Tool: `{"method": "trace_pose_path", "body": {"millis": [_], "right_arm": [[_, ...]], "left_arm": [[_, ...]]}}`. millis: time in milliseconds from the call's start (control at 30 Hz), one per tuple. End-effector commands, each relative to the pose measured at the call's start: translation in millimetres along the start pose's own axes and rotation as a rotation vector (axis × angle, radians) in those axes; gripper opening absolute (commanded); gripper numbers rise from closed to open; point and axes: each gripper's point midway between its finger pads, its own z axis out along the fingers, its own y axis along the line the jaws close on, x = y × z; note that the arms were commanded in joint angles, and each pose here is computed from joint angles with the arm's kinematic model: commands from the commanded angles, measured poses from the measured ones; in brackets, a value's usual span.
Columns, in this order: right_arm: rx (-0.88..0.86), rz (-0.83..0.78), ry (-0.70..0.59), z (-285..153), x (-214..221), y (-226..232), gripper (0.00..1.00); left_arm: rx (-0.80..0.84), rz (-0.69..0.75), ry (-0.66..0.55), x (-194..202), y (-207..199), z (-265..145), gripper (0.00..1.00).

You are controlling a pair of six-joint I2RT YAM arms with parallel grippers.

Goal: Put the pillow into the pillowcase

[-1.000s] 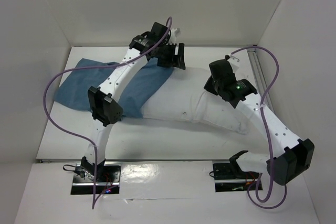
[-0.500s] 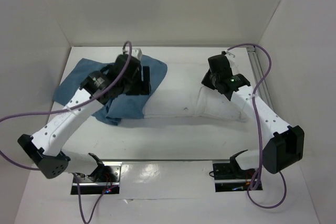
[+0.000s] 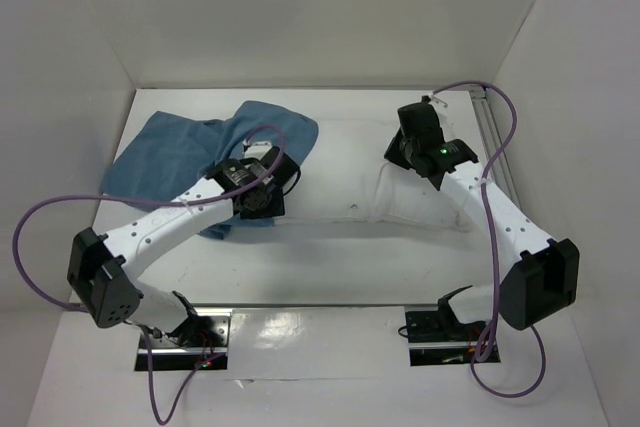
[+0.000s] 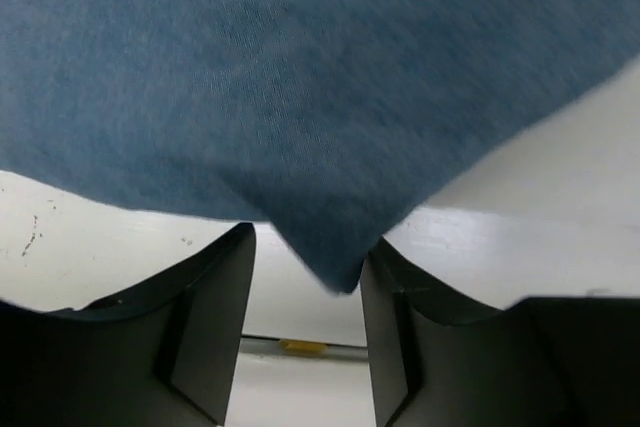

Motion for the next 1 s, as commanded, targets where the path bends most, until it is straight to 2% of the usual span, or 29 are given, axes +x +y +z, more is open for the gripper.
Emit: {"method": "trace_pose_path", "body": {"millis": [0, 100, 133, 167, 233, 333, 400, 467, 533, 667, 767, 967], "right_arm": [[-0.084, 0.023, -0.069, -13.1, -27.2, 22.5, 0.00], [-0.084, 0.023, -0.069, -14.7, -25.7, 20.6, 0.00], [-0.084, 0.023, -0.069, -14.7, -25.8, 20.6, 0.00], [-0.084, 0.023, -0.069, -14.7, -25.8, 20.6, 0.00], [-0.091, 0.022, -0.063, -15.0, -24.7, 21.8, 0.00], [-0.130, 0.050, -0.050, -14.7, -22.3, 29.9, 0.00], [-0.162, 0.087, -0.047, -11.0, -22.0, 38.0, 0.00], [-0.169, 0.102, -0.023, -5.9, -13.6, 42.0, 0.00], [-0.170, 0.123, -0.022, -4.5, -15.8, 45.4, 0.00], [-0.192, 0.128, -0.061, -12.9, -24.0, 51.0, 0.00], [-0.201, 0.135, -0.084, -20.6, -36.0, 56.3, 0.00], [-0.183, 0.122, -0.176, -48.3, -59.0, 46.8, 0.00]], "left_arm": [[-0.080, -0.027, -0.003, -4.3, 6.4, 17.5, 0.58], [-0.096, -0.012, -0.002, -8.2, 1.6, 23.7, 0.36], [-0.091, -0.004, -0.006, -11.6, -1.4, 23.1, 0.25], [-0.067, -0.008, -0.027, -22.6, -9.5, 17.5, 0.00], [-0.028, 0.019, -0.032, -32.0, -20.4, 11.3, 0.00], [0.168, 0.107, -0.075, -52.1, -77.0, -21.3, 0.00], [0.496, 0.163, -0.076, -66.3, -163.8, -68.1, 0.00], [0.710, 0.260, -0.036, -65.6, -216.4, -104.0, 0.00], [0.790, 0.294, -0.035, -77.5, -247.8, -122.7, 0.00], [0.859, 0.257, -0.034, -109.5, -248.0, -118.1, 0.00], [0.828, 0.205, -0.025, -132.7, -229.9, -95.7, 0.00], [0.770, 0.130, -0.134, -188.8, -181.0, -91.5, 0.00]]}}
